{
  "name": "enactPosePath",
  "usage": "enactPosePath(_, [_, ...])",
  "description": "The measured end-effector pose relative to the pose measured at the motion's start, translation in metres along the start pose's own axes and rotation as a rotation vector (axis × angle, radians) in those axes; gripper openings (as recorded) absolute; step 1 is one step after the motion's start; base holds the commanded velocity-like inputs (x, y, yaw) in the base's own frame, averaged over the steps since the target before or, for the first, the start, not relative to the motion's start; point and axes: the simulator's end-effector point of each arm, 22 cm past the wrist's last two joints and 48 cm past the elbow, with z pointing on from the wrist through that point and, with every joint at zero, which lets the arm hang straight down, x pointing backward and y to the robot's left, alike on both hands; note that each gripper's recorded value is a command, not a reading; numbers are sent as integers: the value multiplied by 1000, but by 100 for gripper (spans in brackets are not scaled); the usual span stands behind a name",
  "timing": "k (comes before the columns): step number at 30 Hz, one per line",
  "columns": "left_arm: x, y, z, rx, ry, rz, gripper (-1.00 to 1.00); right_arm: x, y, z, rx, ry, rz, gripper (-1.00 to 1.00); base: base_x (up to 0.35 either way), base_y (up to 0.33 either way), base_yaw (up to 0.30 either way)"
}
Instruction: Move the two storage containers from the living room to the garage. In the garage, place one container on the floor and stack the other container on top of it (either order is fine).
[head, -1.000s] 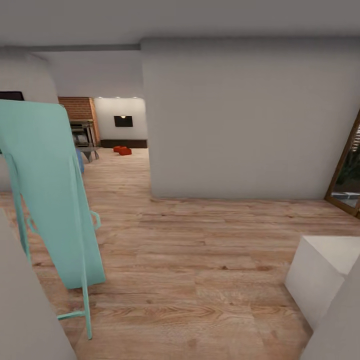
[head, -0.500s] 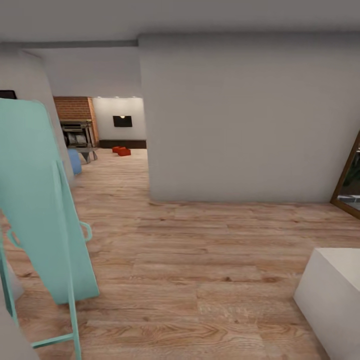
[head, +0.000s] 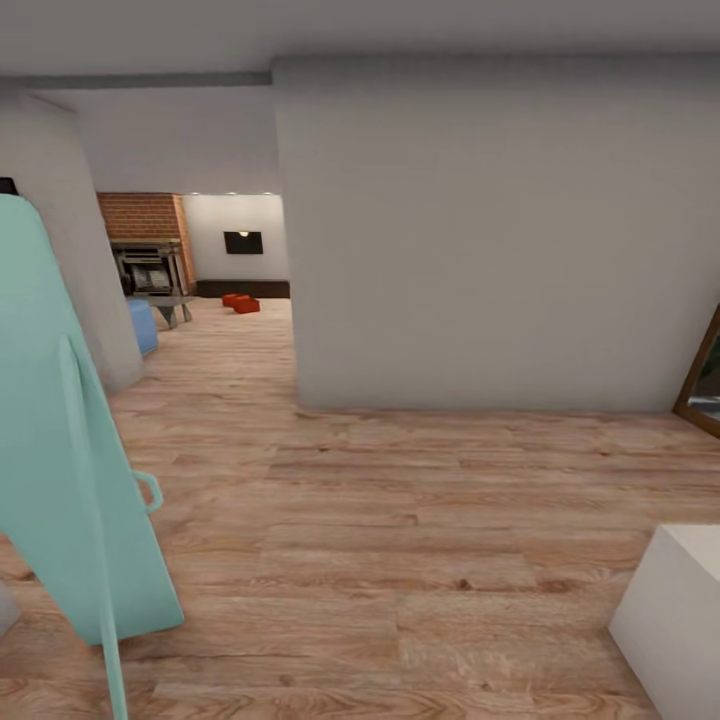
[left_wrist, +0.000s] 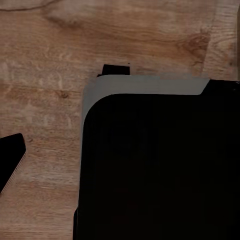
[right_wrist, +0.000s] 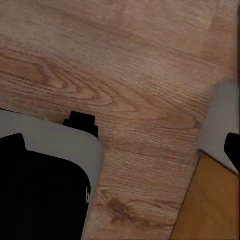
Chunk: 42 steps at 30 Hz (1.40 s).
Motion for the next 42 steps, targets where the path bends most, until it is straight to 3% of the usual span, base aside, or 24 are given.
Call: enactPosePath(42, [0,0,0,0,0,-1,100,2,0,0,0,8,2,100,323,0,0])
